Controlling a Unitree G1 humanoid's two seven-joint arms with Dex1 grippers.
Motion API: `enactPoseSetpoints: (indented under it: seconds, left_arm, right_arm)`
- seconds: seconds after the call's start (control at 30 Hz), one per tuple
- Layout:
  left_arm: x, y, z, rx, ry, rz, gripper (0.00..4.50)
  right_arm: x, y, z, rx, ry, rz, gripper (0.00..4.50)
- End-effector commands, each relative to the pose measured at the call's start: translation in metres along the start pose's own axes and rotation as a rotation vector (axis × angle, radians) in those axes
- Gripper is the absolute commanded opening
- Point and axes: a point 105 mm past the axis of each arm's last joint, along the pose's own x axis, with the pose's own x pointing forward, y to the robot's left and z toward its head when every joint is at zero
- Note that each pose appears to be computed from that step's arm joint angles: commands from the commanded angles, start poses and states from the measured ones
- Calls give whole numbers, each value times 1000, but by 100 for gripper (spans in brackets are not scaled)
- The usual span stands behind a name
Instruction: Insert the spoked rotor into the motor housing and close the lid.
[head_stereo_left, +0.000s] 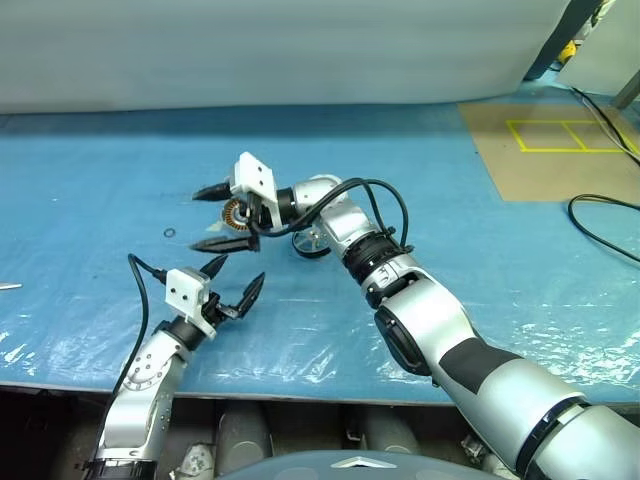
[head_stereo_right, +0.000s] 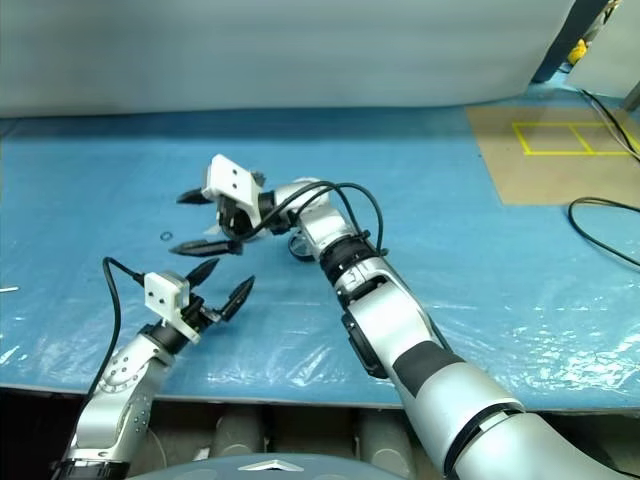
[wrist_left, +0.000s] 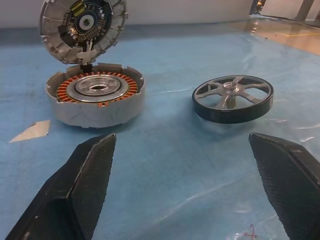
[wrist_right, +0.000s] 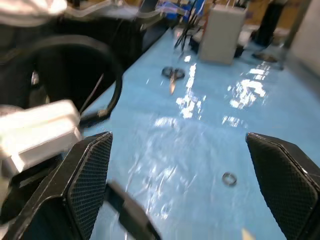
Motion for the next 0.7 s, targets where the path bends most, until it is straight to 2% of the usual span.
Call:
enactPoseSetpoints:
  seconds: [0.03,0.2,0.5,0.7]
  left_arm:
    - [-1,2,7,16,-25,2,450]
    - [0,4,6,19,-28,5,450]
    - [2,3,6,17,-33,4,450]
    - [3,1,5,14,-32,0,450]
  right_arm:
    - [5,-3,-11,-25,102,-23,448]
    - [9,-14,-34,-57,261,-150,448]
    - [13,-24,-55,-13,397,-308,448]
    - [11,-33,-61,-77,454,-423,448]
